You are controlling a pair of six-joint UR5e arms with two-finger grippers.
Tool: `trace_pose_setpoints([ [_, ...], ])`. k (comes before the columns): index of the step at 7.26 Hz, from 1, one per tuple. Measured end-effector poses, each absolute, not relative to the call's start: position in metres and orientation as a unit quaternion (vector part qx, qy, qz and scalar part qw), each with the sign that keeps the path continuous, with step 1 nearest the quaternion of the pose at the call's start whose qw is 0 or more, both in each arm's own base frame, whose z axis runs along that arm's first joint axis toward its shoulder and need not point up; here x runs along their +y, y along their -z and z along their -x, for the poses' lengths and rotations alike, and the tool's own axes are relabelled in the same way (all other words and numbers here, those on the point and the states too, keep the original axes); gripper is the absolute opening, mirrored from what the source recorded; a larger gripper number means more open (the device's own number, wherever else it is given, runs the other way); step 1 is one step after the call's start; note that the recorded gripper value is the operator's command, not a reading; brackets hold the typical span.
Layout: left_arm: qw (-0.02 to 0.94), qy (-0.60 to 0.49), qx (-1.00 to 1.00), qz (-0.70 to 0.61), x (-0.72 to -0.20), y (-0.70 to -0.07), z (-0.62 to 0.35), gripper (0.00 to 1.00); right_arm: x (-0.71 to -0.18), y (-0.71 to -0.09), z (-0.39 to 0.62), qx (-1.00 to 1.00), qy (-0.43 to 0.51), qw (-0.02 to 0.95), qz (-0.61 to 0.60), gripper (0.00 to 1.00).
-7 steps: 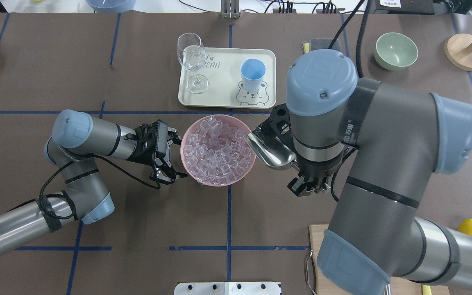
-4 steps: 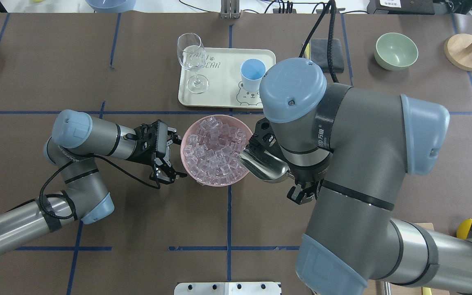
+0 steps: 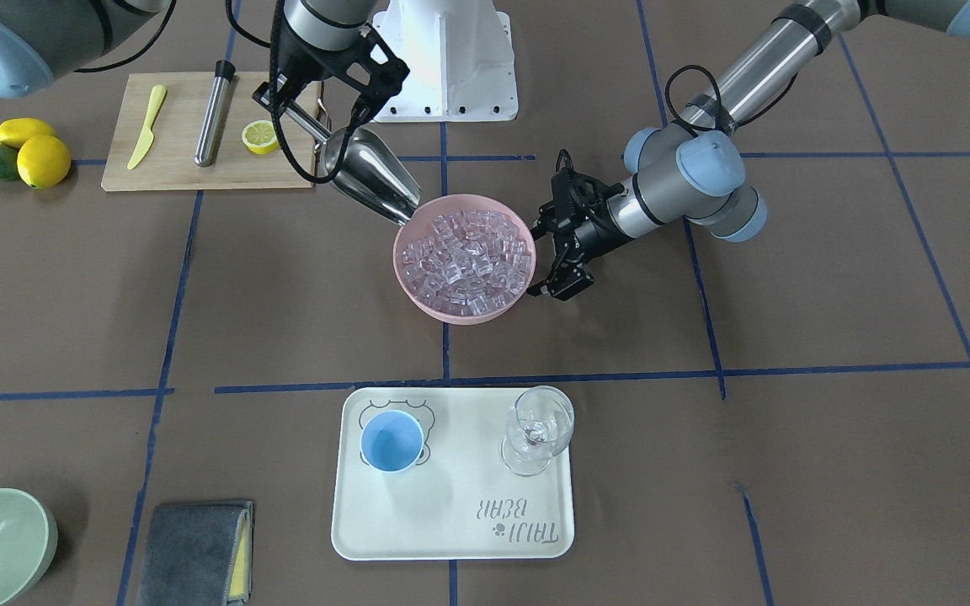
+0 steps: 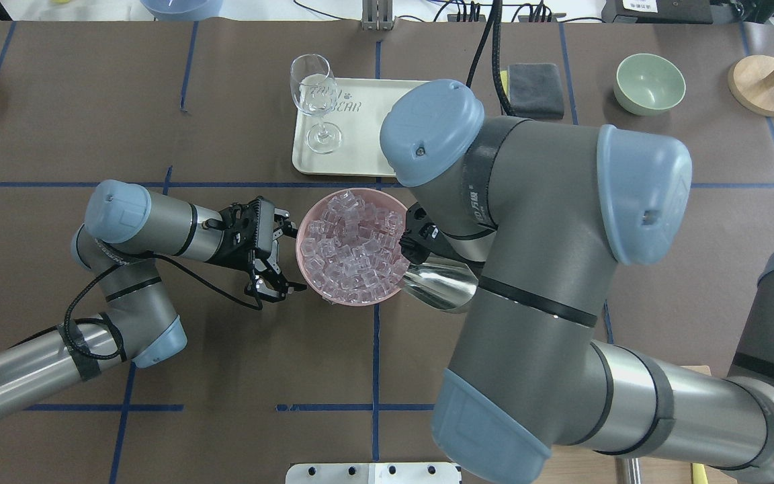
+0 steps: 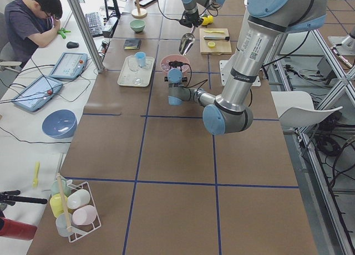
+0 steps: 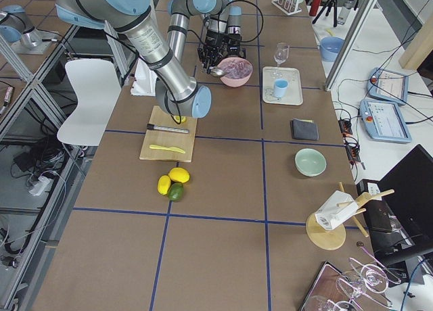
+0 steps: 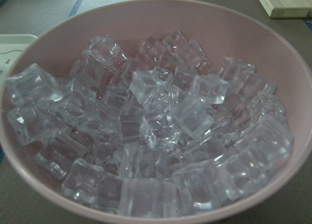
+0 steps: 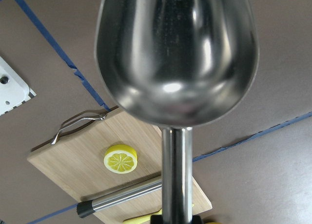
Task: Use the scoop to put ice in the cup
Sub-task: 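Lift the scoop with the right gripper and carry it over the bowl, then dig the scoop into the ice with the right gripper while left holds bowl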
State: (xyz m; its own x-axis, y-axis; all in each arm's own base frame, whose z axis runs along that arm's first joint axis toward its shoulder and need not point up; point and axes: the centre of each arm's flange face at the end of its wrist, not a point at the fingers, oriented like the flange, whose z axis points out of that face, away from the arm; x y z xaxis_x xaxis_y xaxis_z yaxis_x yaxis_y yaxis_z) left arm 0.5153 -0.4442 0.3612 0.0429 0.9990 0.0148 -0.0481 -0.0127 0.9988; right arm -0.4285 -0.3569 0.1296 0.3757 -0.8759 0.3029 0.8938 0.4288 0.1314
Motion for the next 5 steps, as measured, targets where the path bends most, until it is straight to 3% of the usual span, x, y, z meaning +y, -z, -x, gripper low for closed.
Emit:
trace_pose_setpoints([
  [5,0.519,-0.504,0.473,-0.502,-0.444,-0.361,-0.515,1.00,-0.392,-0.103,0.480,-0.142,0.528,0.834,0.081,0.00],
])
